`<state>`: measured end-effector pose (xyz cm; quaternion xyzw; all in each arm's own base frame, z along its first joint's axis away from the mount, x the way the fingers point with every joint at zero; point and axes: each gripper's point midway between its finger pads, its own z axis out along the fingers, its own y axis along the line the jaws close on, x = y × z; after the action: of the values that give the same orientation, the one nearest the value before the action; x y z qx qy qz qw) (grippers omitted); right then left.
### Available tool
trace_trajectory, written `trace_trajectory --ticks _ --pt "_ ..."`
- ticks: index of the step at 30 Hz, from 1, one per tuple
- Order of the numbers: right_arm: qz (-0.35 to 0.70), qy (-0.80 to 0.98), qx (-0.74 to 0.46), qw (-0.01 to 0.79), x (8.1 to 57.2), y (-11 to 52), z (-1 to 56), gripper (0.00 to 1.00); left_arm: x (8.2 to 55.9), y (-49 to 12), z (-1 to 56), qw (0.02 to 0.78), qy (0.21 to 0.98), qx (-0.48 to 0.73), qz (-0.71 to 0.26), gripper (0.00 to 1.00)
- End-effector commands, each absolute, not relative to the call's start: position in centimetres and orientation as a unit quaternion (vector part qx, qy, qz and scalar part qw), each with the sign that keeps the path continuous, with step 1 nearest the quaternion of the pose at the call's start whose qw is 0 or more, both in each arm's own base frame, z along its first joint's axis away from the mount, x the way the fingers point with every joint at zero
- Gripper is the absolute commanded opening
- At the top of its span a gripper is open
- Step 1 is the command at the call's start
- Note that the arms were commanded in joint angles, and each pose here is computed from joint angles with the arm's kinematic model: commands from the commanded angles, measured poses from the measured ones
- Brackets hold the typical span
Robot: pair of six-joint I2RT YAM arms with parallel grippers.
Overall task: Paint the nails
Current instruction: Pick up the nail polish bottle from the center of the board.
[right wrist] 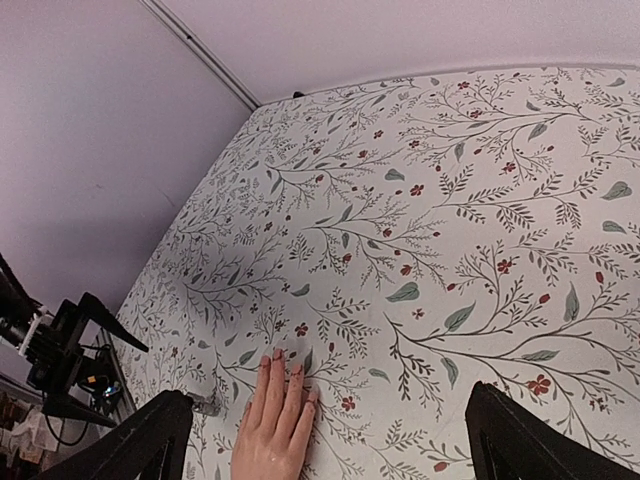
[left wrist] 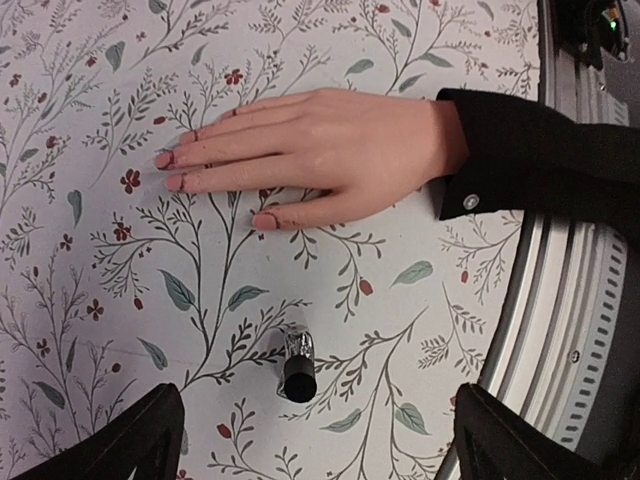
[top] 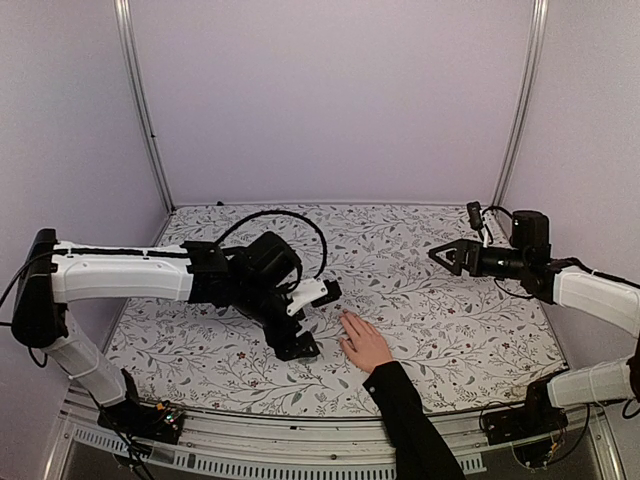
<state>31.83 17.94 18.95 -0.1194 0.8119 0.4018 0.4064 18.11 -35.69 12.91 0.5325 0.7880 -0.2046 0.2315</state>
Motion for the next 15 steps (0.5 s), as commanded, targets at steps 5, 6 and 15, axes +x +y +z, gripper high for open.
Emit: trace_trajectory --ticks 5,6,15 --pt "0.436 0.766 -0.175 0.438 29.7 19.0 21.6 0.99 17.0 -35.6 10.3 0.187 0.763 0.598 -0.159 0.90" --pt "0.437 0.765 -0.177 0.439 29.6 19.0 21.6 0.99 17.0 -35.7 10.1 0.183 0.763 0.599 -0.158 0.88" --pt "0.437 0.763 -0.179 0.441 29.3 19.0 21.5 0.99 17.1 -35.9 8.2 0.161 0.767 0.606 -0.138 0.63"
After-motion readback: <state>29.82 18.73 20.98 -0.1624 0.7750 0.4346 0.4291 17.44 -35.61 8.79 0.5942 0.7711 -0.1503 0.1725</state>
